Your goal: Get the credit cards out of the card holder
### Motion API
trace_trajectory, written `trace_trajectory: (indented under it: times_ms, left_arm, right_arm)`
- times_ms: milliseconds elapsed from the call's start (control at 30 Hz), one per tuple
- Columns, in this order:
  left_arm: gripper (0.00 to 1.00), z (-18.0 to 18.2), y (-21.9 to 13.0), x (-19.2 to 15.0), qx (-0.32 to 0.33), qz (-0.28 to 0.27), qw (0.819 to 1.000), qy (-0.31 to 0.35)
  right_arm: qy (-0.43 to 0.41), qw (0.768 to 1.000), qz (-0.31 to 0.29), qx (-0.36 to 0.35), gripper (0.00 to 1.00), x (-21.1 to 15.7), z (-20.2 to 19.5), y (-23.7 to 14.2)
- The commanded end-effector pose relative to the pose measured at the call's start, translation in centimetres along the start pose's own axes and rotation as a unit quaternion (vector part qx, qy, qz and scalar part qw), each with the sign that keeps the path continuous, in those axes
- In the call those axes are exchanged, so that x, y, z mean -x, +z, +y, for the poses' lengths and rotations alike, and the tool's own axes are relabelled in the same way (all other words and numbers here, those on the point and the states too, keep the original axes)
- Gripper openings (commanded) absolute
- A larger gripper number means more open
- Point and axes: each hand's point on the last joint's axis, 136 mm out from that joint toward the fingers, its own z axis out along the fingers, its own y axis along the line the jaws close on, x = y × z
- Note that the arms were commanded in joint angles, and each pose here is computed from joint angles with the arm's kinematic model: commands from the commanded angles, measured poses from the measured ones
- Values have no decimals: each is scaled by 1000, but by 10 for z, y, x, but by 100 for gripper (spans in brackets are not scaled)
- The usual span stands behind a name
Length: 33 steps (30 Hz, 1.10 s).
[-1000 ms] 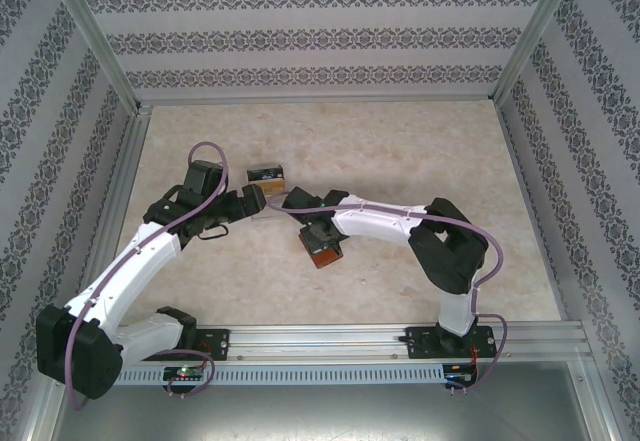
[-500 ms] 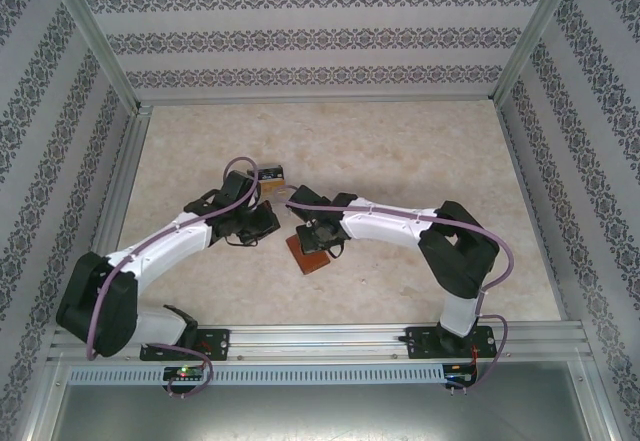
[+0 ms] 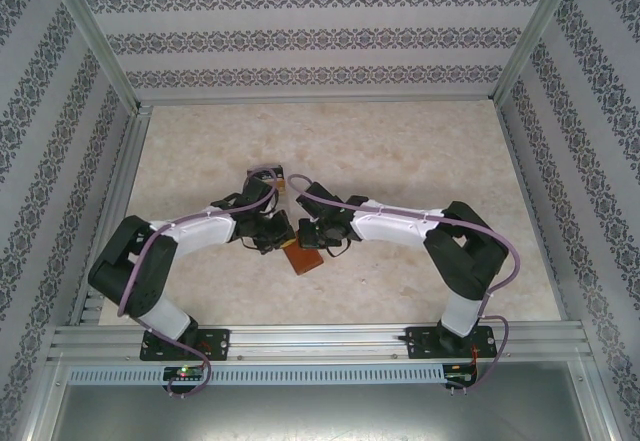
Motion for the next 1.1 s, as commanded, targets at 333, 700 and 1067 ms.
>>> trace_trajectory:
  times_ms: [333, 700, 1067]
  left_arm:
    - [17, -3, -19, 4, 56, -22, 997, 56]
    - [76, -27, -138, 36, 91, -181, 971, 123]
    - [99, -19, -164, 32, 77, -217, 965, 126]
  right_arm:
    - [40, 997, -51, 53, 0, 15, -7, -48]
    - [23, 993, -60, 101, 0, 25, 36, -68]
    - [11, 993, -64, 95, 0, 26, 44, -76]
